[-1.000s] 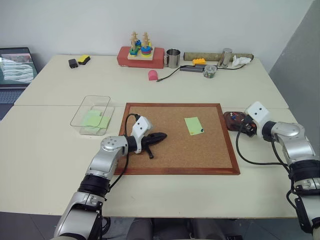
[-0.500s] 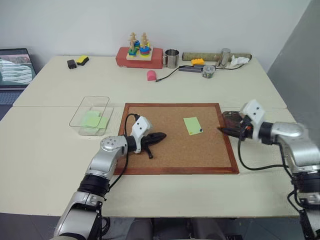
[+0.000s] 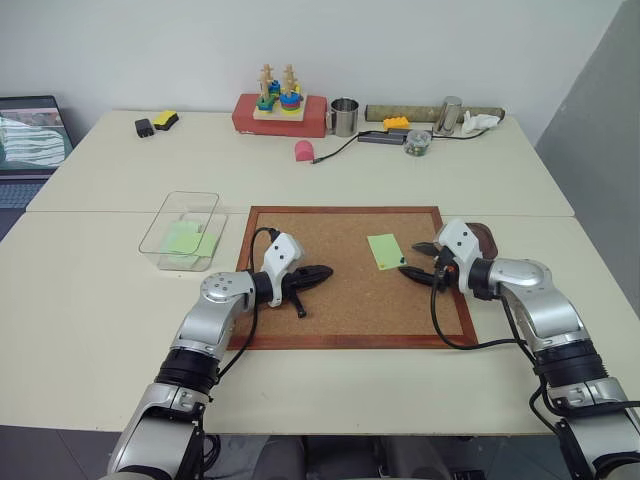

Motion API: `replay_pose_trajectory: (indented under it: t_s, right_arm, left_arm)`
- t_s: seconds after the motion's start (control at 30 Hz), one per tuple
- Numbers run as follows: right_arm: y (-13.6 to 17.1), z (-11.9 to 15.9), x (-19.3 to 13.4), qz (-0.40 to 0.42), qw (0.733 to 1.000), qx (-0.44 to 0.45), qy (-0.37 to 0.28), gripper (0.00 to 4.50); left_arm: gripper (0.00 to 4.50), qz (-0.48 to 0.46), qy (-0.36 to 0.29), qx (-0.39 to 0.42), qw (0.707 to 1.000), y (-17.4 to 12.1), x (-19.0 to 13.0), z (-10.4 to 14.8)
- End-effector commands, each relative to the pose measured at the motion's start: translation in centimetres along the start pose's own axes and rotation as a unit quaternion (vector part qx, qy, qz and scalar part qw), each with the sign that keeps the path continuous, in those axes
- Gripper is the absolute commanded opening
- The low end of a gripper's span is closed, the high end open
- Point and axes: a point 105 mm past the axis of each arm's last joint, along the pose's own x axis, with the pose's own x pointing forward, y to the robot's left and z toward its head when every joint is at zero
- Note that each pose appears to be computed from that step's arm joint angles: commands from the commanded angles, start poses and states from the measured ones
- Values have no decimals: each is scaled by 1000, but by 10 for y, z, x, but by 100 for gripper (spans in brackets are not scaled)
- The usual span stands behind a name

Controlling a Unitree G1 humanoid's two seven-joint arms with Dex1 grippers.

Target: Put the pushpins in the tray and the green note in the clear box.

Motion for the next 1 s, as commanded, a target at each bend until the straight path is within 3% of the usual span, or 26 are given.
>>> replay_pose_trajectory:
  t_s: [0.03, 0.07, 0.27, 0.5, 1.0]
  right_arm:
    - [-5, 12, 3, -9, 1000, -14, -24, 264]
    - [-6, 11, 4, -11, 1000, -10, -26, 264]
    - [-8, 6, 8, -15, 999, 9, -27, 124]
    - [-8, 7, 8, -13, 999, 8, -32, 3]
    - [-5, 43, -13, 0, 993, 49, -108, 3]
  left_arm:
    - [0, -2, 7, 1, 1000, -1, -1, -3]
    - [0, -2, 7, 1, 1000, -1, -1, -3]
    - [0, -3, 9, 2, 1000, -1, -1, -3]
    - [0, -1, 11, 3, 1000, -1, -2, -4]
    - [0, -6, 24, 3, 1000, -4, -3, -11]
